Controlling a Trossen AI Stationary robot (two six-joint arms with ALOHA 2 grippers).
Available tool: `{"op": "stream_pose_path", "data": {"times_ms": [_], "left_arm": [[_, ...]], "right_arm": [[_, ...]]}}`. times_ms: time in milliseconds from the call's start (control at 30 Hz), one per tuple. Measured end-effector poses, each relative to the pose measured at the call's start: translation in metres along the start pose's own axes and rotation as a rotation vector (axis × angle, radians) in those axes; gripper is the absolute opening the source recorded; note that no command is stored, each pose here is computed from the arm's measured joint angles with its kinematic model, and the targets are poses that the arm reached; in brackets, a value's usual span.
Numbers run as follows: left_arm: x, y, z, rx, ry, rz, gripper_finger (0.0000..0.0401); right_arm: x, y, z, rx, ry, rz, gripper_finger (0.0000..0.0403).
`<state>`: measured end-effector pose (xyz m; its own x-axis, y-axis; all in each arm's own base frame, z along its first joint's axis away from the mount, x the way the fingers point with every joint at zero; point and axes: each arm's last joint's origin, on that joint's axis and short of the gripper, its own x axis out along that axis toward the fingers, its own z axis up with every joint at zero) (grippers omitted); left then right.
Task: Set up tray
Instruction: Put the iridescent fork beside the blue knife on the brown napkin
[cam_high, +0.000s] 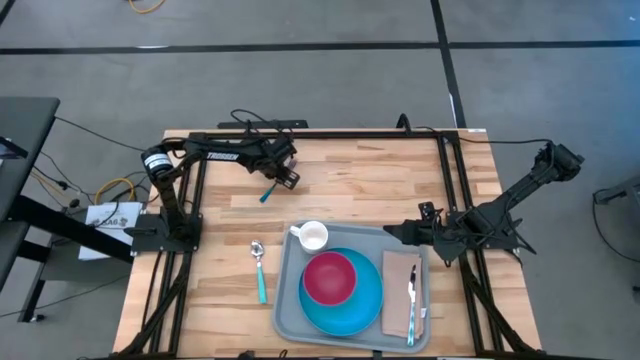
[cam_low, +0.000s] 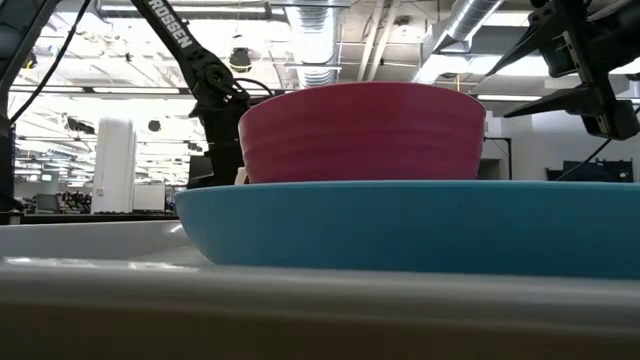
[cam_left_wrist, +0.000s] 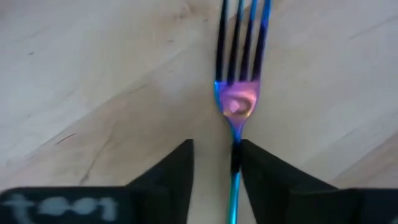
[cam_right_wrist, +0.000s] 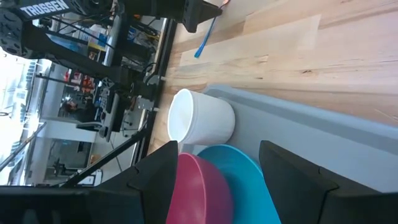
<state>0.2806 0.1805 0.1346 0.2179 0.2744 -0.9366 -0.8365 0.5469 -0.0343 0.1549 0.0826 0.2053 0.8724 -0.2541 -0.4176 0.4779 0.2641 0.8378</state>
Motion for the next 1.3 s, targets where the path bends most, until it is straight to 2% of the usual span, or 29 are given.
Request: {"op": "stream_pose_path", "data": {"times_ms": [133,200,400,533,633,733,867,1000,1133,1300], "left_arm": [[0.0,0.0,0.0,-0.027,0.003,0.004,0.0034],[0.0,0.0,0.0,-0.053,0.0,0.005,0.0011],[-0.007,-0.012,0.004,-0.164,-0.017,0.001,0.0004],[-0.038,-0.032,0.013,-0.161,-0.065,-0.04,0.0002],[-0.069,-0.052,0.014,-0.14,-0.125,-0.009,0.0002],[-0.108,-0.08,0.012,-0.137,-0.196,-0.029,0.0002],[-0.15,-0.127,-0.003,-0.159,-0.33,-0.1,0.0001],[-0.183,-0.175,-0.031,-0.196,-0.573,-0.215,0.0001],[-0.202,-0.21,-0.063,-0.207,-0.774,-0.268,0.0],[-0.187,-0.239,-0.088,-0.284,-0.781,-0.346,0.0]], "right_arm": [[0.0,0.0,0.0,-0.001,0.0,-0.001,0.0218],[0.0,0.0,0.0,-0.001,0.0,-0.001,0.0218],[0.0,0.0,0.0,-0.001,0.0,-0.001,0.0218],[0.001,0.0,0.001,0.001,-0.018,-0.003,0.0218],[0.004,0.0,0.005,0.012,-0.059,-0.01,0.0218],[0.008,-0.001,0.012,0.022,-0.101,-0.028,0.0218],[0.014,0.0,0.023,-0.005,-0.201,-0.047,0.0218],[0.02,0.004,0.034,-0.008,-0.306,-0.032,0.0218],[0.023,0.016,0.041,-0.107,-0.345,0.021,0.0218],[0.02,0.039,0.051,-0.334,-0.403,0.158,0.0218]]}}
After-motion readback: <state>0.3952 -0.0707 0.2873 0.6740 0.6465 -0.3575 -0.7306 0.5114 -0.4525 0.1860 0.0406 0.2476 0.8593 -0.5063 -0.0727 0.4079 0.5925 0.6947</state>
